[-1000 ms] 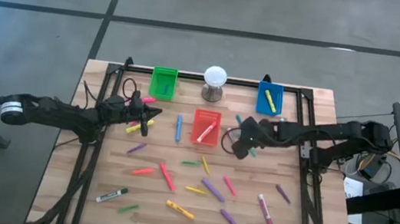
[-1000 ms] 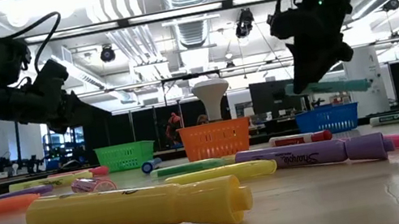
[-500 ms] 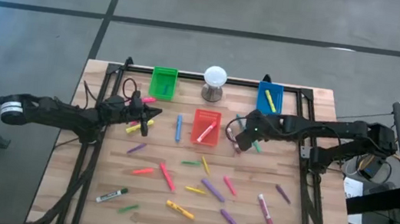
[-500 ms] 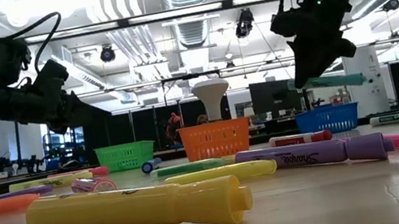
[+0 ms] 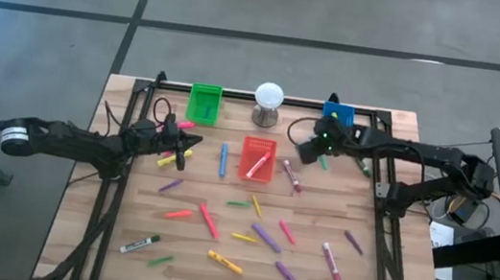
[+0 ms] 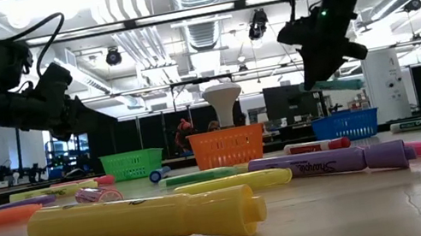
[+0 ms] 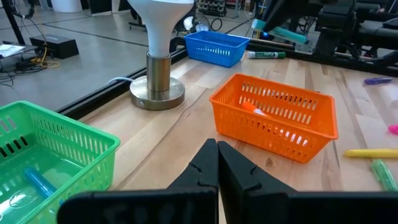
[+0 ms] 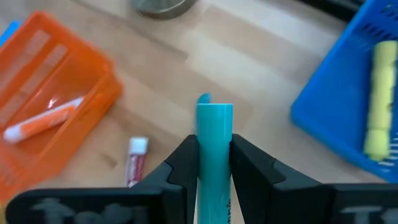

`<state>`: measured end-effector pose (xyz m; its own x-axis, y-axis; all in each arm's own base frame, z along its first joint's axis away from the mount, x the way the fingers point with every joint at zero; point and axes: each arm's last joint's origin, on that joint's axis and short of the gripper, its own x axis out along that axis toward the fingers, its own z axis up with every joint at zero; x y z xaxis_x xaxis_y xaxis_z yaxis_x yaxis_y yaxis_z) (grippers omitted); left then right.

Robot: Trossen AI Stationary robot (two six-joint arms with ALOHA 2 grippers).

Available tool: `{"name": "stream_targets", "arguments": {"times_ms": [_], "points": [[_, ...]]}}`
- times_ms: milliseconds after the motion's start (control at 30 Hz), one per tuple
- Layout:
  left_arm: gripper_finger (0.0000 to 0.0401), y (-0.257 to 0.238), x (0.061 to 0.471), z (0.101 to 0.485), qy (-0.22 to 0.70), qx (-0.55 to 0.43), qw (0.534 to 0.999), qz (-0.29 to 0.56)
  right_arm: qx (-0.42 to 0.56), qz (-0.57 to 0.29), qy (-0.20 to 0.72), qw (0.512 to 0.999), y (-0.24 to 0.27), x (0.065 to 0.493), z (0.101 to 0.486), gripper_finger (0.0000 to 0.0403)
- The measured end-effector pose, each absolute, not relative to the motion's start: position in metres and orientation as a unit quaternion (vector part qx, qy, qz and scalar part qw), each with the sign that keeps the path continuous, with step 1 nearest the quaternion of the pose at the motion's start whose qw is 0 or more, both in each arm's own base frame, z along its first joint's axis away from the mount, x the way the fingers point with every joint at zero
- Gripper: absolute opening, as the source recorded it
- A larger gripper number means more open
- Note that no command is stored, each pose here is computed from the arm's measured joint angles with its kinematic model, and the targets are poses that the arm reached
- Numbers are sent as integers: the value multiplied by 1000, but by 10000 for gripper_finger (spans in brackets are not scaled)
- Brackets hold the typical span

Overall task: Pick & Place Markers
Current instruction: Put the light blue highlighter into the blue bin

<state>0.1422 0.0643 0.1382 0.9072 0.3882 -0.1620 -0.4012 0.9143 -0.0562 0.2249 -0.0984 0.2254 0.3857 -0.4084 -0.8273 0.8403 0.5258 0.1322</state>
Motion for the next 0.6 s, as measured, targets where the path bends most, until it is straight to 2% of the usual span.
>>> {"name": "stream_targets", "arguments": {"times_ms": [600], "points": [[0,64,142,138,74,-42,976,202,282,-428,375,773,-120,216,227,77]]}}
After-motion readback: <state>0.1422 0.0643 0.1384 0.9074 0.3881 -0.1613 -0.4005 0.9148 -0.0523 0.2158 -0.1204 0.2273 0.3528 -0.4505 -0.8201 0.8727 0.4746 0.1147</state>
